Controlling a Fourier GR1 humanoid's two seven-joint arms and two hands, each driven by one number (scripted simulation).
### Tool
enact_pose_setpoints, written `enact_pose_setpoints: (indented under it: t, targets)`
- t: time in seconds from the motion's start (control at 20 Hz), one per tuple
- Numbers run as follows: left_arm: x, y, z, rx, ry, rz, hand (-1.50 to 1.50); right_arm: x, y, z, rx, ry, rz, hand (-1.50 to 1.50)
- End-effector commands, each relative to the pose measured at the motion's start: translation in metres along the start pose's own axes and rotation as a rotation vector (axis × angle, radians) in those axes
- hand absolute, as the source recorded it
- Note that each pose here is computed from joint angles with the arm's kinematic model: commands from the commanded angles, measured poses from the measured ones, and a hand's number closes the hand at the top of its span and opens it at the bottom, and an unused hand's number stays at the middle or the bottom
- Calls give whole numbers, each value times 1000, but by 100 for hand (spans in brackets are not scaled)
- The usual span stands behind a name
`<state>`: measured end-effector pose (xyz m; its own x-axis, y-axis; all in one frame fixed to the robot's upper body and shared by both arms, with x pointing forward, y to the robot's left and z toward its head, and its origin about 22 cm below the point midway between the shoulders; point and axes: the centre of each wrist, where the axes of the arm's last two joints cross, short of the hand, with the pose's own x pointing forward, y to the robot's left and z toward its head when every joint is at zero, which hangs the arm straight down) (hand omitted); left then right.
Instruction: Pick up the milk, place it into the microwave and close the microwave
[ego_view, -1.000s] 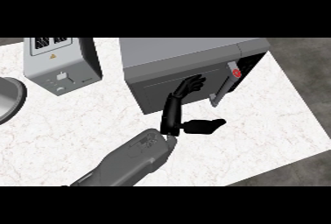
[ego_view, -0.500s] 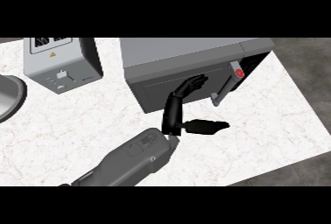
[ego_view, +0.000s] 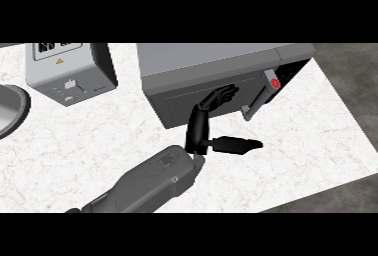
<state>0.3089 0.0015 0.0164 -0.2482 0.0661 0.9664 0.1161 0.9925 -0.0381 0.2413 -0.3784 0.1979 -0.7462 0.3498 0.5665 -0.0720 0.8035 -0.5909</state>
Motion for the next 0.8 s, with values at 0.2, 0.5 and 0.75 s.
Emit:
enact_pose_setpoints:
  t: [0.2, 0.5, 0.75]
  targets:
    - [9, 6, -29, 86, -14, -9, -150, -43, 43, 15, -84, 24, -408, -150]
    - [6, 8, -30, 97, -10, -2, -150, -52, 33, 15, -87, 42, -472, -150]
    - [4, 9, -30, 103, -12, -2, -150, -56, 25, 10, -76, 37, -499, -150]
